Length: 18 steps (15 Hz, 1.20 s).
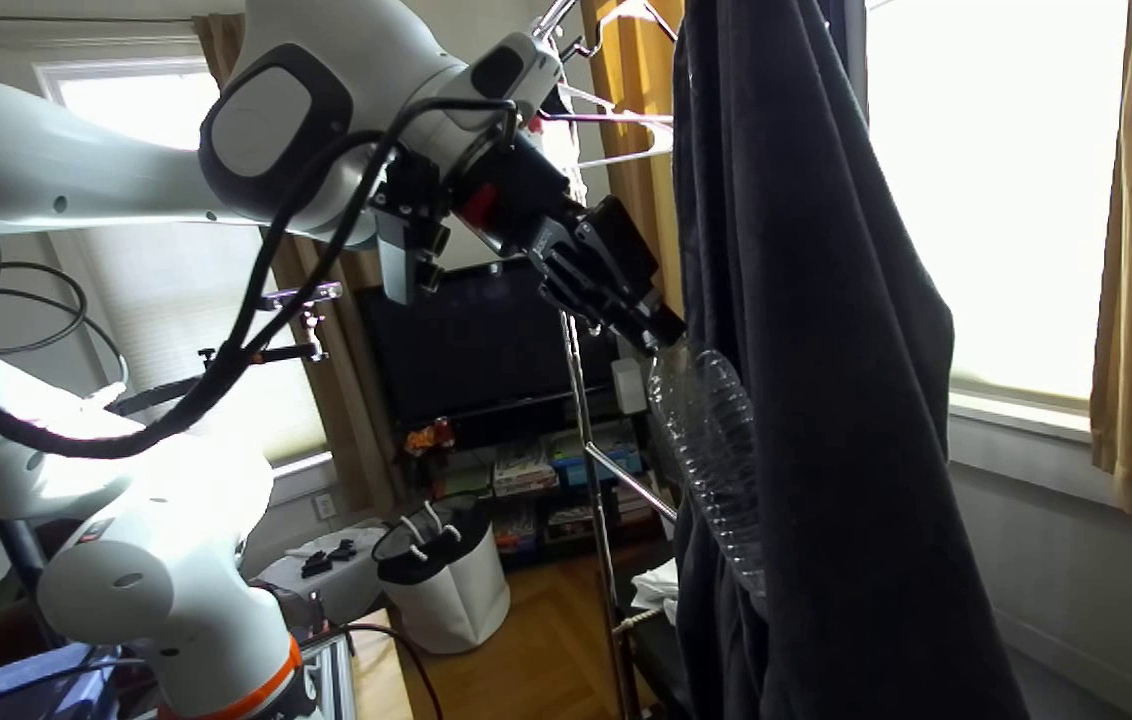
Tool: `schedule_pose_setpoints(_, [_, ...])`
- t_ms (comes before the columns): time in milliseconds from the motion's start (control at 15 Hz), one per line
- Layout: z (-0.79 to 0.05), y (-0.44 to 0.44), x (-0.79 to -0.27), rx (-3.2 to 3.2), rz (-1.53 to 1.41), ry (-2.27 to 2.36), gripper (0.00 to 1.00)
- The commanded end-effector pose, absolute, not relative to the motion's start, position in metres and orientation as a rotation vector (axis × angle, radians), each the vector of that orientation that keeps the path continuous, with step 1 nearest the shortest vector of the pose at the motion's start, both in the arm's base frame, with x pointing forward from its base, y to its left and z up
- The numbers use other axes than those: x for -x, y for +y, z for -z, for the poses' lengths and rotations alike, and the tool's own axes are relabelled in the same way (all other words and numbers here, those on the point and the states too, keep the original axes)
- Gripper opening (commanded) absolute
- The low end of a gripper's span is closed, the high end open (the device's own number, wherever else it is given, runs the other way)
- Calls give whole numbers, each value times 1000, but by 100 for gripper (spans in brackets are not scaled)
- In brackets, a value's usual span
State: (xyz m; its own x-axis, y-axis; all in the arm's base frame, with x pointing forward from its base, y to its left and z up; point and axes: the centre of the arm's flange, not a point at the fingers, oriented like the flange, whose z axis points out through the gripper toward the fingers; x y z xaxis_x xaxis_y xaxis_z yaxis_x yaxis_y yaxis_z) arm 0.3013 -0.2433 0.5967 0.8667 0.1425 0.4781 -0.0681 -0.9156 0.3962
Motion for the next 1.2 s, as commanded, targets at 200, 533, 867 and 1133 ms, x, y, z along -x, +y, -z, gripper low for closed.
schedule_pose_setpoints(200, [-615, -234, -267, -2688, -555, 47, 8])
schedule_pose_setpoints(533, [-636, -222, -229, -2668, -504, 0, 8])
schedule_pose_setpoints(867, [-635, -227, -235, -2678, -519, -13, 31])
schedule_pose_setpoints(1133, [-634, -229, -223, -2754, -526, 14, 8])
